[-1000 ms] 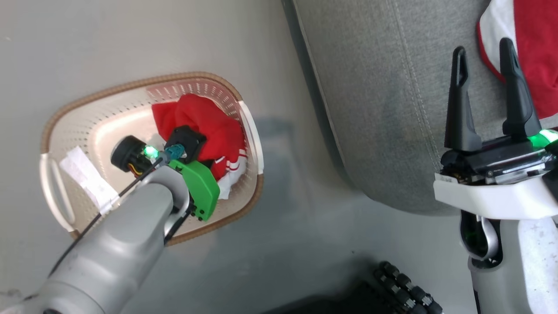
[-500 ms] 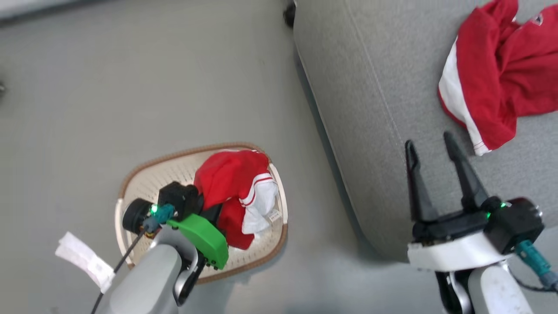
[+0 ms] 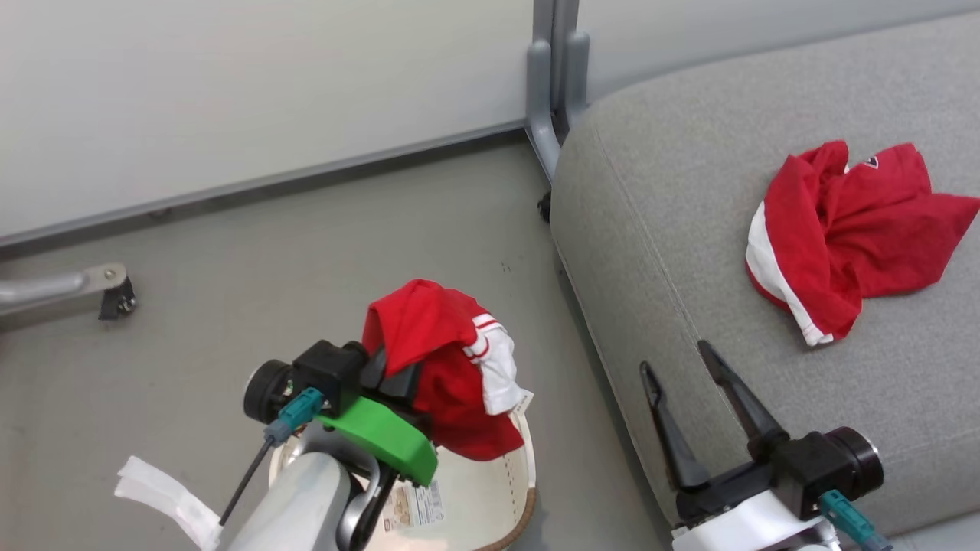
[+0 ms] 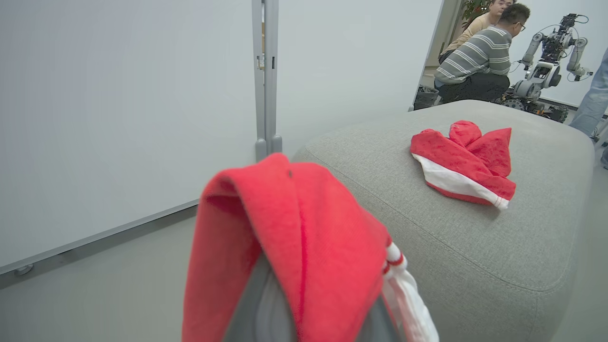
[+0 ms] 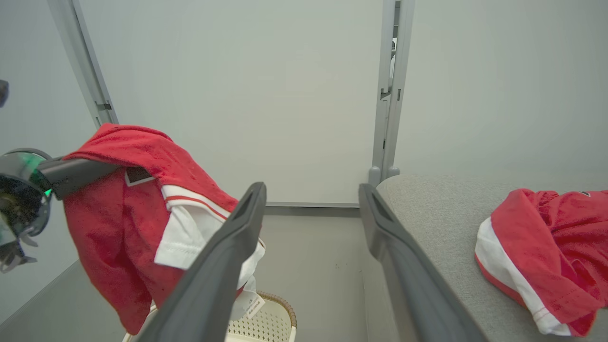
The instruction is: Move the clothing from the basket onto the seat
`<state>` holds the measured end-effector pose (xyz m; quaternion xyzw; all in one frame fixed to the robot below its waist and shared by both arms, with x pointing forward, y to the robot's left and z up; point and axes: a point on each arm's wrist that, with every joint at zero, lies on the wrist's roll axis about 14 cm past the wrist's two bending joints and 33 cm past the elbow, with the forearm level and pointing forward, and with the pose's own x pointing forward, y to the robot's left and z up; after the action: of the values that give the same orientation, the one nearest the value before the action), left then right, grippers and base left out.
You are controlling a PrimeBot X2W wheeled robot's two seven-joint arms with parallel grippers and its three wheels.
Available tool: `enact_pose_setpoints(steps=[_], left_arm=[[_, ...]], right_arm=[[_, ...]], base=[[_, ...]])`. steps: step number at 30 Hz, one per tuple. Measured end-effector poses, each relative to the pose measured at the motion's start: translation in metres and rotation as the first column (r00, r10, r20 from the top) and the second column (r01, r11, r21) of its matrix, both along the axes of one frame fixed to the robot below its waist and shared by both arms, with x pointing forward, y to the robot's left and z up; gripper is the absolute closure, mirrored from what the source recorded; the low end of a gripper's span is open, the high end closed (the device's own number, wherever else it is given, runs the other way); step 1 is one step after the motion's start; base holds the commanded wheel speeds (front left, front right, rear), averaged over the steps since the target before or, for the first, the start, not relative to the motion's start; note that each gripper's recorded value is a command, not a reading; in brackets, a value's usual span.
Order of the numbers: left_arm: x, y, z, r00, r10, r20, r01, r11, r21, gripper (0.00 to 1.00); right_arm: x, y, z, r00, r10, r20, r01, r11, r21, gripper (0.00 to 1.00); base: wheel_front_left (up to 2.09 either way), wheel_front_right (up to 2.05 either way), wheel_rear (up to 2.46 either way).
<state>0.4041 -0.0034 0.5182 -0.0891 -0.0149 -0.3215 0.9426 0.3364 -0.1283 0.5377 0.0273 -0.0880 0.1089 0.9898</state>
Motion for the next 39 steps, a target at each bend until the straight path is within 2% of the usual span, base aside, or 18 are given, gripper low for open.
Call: enact_pose_setpoints(steps=[5,10,14,21,22,23,24,38,39], left_arm=[[-0.016,-0.013,0.027,0.997,-0.034,0.065,0.036,0.999,-0.034,1.00],[-0.026,-0.032,0.052,0.989,-0.085,0.123,0.094,0.994,-0.062,1.00],[-0.033,-0.049,0.064,0.978,-0.141,0.156,0.152,0.987,-0.059,1.00],[-0.062,-0.088,0.075,0.941,-0.285,0.181,0.299,0.953,-0.055,1.00],[-0.065,-0.091,0.075,0.937,-0.297,0.182,0.311,0.949,-0.050,1.00],[-0.067,-0.094,0.074,0.933,-0.309,0.182,0.322,0.946,-0.041,1.00],[-0.068,-0.096,0.073,0.932,-0.315,0.181,0.326,0.944,-0.037,1.00],[-0.077,-0.102,0.049,0.932,-0.348,0.098,0.352,0.936,-0.020,1.00],[-0.078,-0.102,0.046,0.931,-0.353,0.088,0.356,0.934,-0.018,0.91]], right_arm=[[-0.008,0.030,0.003,0.994,0.105,0.017,-0.105,0.994,-0.027,0.00],[-0.011,0.066,-0.005,0.972,0.237,-0.004,-0.236,0.969,-0.078,0.00],[-0.008,0.071,-0.019,0.965,0.259,-0.042,-0.263,0.956,-0.131,0.00],[0.000,0.064,-0.031,0.971,0.225,-0.074,-0.236,0.953,-0.190,0.00],[0.000,0.064,-0.033,0.972,0.222,-0.079,-0.233,0.954,-0.190,0.32],[0.000,0.063,-0.034,0.972,0.219,-0.082,-0.231,0.954,-0.191,0.72],[0.000,0.062,-0.035,0.973,0.216,-0.085,-0.228,0.954,-0.192,1.00],[0.008,0.022,-0.037,0.993,0.073,-0.093,-0.088,0.982,-0.166,1.00],[0.009,0.020,-0.035,0.994,0.068,-0.088,-0.082,0.983,-0.165,1.00]], base=[[0.00,0.00,0.00],[0.00,0.00,0.00],[0.00,0.00,0.00],[0.00,0.00,0.00],[0.00,0.00,0.00],[0.00,0.00,0.00],[0.00,0.00,0.00],[0.00,0.00,0.00],[0.00,0.00,0.00]])
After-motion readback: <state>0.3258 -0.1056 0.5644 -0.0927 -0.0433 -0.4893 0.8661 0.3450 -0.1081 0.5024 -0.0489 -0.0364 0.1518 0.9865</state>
